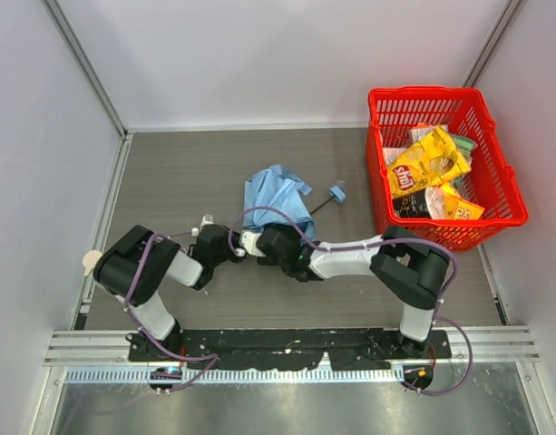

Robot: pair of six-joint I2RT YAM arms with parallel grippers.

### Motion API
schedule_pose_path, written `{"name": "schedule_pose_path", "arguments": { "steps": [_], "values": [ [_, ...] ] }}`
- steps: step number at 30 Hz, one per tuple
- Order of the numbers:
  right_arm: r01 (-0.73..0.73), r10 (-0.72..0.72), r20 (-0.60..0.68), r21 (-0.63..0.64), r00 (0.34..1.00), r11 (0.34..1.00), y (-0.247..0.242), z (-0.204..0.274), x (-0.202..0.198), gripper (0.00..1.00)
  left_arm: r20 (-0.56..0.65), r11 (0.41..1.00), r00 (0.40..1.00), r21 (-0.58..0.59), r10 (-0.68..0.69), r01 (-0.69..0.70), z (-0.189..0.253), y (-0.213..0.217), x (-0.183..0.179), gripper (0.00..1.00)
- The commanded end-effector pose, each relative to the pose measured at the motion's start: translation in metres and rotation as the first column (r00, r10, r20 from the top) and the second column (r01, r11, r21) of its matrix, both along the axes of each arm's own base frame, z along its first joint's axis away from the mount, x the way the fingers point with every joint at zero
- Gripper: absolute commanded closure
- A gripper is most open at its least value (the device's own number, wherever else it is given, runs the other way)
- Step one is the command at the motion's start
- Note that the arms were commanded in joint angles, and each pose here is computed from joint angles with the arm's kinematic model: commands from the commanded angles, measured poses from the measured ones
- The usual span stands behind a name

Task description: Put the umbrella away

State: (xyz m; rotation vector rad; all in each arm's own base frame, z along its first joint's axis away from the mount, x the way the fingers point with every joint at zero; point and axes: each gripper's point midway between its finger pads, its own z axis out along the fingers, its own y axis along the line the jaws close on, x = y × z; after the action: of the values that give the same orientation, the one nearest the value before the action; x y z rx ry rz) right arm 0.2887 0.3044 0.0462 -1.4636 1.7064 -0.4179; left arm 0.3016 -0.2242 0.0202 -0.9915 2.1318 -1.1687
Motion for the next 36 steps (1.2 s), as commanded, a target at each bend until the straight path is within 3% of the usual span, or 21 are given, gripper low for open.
{"name": "schedule_pose_path", "arguments": {
  "steps": [1, 4, 12, 14, 19, 23, 28, 36],
  "values": [
    [-0.141, 0.150, -0.183, 0.060, 0.972, 0.988, 0.023, -0.008, 0.010, 0.41, -0.095, 0.996, 0.994, 0.075, -0.046, 0.053, -0.030, 0.005, -0.019, 1.00],
    [-0.201, 0.210, -0.278, 0.063, 0.937, 0.978, 0.033, -0.024, -0.002, 0.64, -0.086, 0.996, 0.995, 0.060, -0.056, 0.062, -0.026, 0.002, -0.016, 1.00],
    [-0.215, 0.239, -0.417, 0.105, 0.877, 0.971, 0.042, -0.046, -0.024, 0.99, -0.058, 0.994, 0.995, 0.057, -0.085, 0.089, -0.018, 0.007, -0.011, 1.00],
    [-0.198, 0.236, -0.413, 0.132, 0.880, 0.971, 0.043, -0.042, -0.025, 0.99, -0.028, 0.993, 0.995, 0.057, -0.101, 0.102, -0.011, 0.008, -0.010, 0.98],
    [-0.170, 0.231, -0.392, 0.184, 0.890, 0.968, 0.047, -0.022, -0.024, 0.99, 0.077, 0.991, 0.991, 0.091, -0.110, 0.103, 0.014, 0.018, -0.015, 0.54],
    [-0.155, 0.241, -0.394, 0.239, 0.887, 0.959, 0.053, -0.006, -0.026, 0.99, 0.134, 0.986, 0.986, 0.149, -0.098, 0.077, 0.036, 0.031, -0.021, 0.32],
    [-0.135, 0.253, -0.437, 0.284, 0.863, 0.949, 0.063, -0.004, -0.032, 0.99, 0.167, 0.979, 0.982, 0.196, -0.093, 0.059, 0.054, 0.042, -0.027, 0.23],
    [-0.114, 0.219, -0.464, 0.243, 0.858, 0.963, 0.054, -0.010, -0.035, 0.96, 0.146, 0.972, 0.989, 0.233, -0.023, -0.012, 0.063, 0.068, -0.051, 0.17]
  ]
}}
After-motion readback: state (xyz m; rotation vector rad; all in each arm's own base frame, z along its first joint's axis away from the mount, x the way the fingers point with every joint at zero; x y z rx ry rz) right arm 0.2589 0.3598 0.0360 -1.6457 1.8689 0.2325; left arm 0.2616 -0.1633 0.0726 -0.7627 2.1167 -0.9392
